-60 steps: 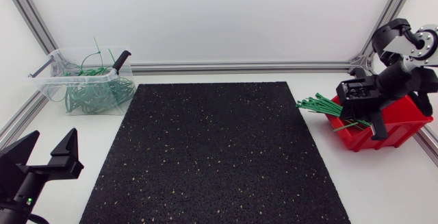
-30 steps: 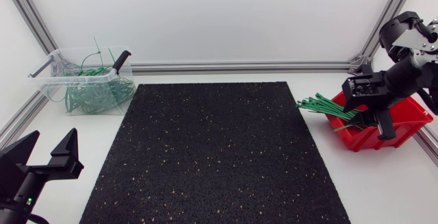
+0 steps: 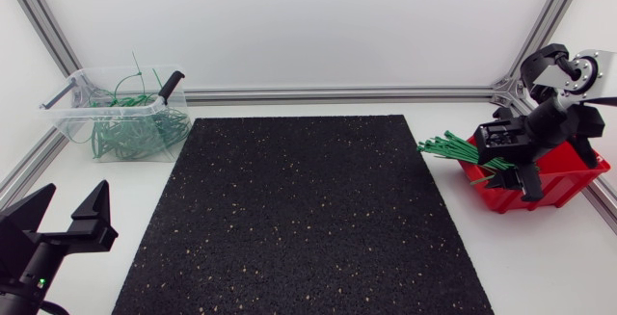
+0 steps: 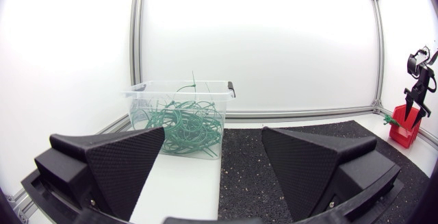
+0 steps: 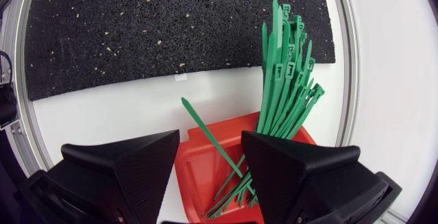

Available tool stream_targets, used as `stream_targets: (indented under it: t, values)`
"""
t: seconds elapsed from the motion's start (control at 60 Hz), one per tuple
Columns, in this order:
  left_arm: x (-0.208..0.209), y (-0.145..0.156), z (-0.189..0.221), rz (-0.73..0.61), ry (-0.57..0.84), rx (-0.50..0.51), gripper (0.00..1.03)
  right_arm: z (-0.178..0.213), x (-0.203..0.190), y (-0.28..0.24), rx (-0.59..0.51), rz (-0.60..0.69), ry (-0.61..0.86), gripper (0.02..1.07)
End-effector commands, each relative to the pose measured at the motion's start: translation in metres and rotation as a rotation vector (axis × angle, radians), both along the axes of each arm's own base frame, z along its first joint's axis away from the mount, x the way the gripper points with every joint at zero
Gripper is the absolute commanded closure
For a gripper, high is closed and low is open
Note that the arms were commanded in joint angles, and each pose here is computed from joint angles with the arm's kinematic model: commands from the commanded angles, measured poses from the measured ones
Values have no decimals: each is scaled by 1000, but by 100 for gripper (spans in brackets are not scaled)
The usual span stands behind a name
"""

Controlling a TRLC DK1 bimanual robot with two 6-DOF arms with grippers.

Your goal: Take a green cable tie from the red box, thread the tail through the head to close it, then place it in the transparent bin on the left.

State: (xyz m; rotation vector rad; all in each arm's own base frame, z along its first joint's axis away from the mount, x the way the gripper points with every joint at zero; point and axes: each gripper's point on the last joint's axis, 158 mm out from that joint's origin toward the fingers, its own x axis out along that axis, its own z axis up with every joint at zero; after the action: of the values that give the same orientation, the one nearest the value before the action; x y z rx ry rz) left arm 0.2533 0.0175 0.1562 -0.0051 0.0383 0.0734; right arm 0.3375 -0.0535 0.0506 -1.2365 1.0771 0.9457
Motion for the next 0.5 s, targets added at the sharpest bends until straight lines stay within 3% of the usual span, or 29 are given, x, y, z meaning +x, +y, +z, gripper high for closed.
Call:
stream_targets:
  t: [0.0,0.15,0.483]
  values:
    - [1,-1,-22,-5,46,-23,4,-22,-9,0,1,25,60,39]
    - [1,-2,-22,-6,46,-23,4,-32,-7,-1,2,23,67,49]
    - [1,-3,-22,-12,45,-23,4,-24,-4,-4,0,35,47,87]
